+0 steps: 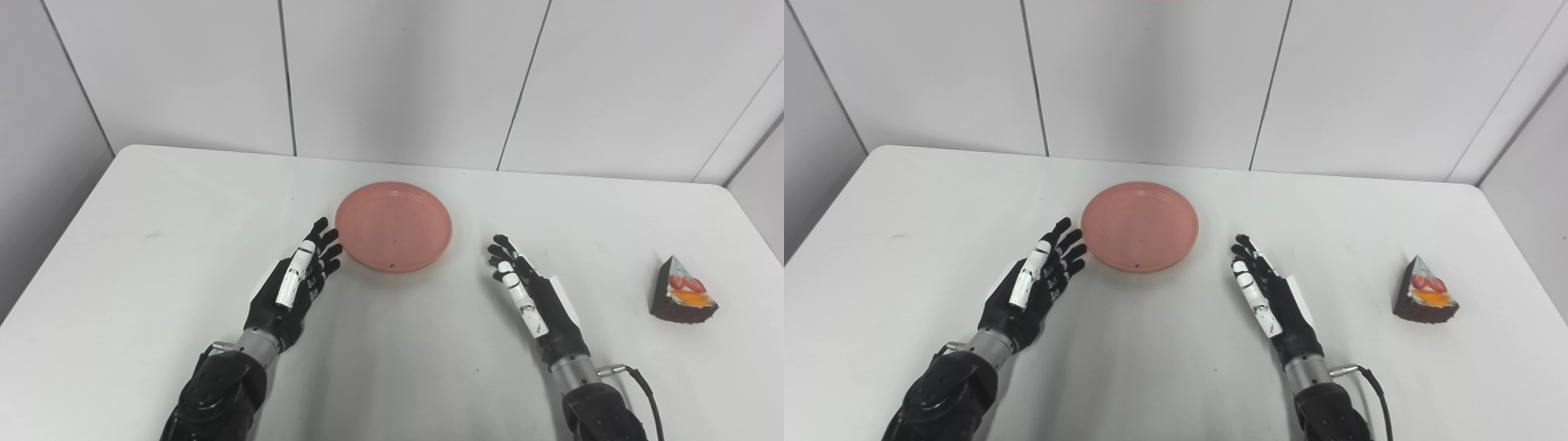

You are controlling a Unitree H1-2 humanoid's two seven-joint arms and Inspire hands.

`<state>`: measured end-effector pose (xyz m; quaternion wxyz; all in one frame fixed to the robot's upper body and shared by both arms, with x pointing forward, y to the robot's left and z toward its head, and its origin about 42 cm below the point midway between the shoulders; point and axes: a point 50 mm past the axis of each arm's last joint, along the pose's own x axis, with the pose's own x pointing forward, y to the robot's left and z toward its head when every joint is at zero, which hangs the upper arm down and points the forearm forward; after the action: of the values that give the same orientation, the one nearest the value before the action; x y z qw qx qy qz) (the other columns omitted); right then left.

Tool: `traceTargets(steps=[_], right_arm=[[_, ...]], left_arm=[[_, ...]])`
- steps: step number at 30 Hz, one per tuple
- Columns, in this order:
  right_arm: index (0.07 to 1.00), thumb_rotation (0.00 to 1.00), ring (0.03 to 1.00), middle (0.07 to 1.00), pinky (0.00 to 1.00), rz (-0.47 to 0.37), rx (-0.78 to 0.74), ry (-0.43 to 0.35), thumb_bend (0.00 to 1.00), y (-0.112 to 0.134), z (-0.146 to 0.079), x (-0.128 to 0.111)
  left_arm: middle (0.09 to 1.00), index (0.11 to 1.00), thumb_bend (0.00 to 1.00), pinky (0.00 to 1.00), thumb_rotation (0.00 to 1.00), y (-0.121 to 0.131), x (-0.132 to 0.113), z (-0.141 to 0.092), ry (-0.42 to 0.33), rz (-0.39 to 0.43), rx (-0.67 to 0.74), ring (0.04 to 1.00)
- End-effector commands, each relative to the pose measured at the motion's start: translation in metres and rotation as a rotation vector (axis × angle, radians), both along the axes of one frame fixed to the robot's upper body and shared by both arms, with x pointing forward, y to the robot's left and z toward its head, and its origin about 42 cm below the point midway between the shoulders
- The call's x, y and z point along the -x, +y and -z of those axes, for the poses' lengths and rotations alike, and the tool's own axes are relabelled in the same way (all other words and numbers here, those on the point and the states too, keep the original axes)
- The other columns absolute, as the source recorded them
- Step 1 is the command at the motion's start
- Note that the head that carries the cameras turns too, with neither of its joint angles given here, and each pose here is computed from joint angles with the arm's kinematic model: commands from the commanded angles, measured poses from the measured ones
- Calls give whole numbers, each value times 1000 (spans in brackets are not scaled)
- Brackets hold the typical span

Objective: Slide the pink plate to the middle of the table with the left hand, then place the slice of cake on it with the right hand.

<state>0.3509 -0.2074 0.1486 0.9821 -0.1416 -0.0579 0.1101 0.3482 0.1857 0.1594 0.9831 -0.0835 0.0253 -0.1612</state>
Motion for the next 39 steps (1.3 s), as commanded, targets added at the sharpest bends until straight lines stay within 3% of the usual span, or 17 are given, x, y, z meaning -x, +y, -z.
traceTargets(steps=[1,13,21,28,35,39], right_arm=[[914,1000,883,894,862,-26,-1,27,261,9,4,1],[908,1000,878,886,854,-11,-12,23,247,13,3,2],[917,1000,880,893,844,-2,5,-35,286,11,-4,1],[875,970,817,846,752,65,181,-231,525,4,-43,2],[879,942,819,832,778,154,339,-406,625,-10,-92,3],[886,870,803,844,727,232,460,-510,697,-25,-119,3]], left_arm=[[984,984,416,956,1000,-9,12,16,89,73,4,967],[983,981,420,950,1000,-2,12,21,97,70,-6,963],[977,974,430,958,1000,5,14,26,111,64,-12,958],[970,966,422,951,1000,10,14,31,121,43,-19,954],[973,972,420,948,1000,21,12,37,119,40,-5,960],[971,972,429,946,1000,31,10,44,121,38,11,958]])
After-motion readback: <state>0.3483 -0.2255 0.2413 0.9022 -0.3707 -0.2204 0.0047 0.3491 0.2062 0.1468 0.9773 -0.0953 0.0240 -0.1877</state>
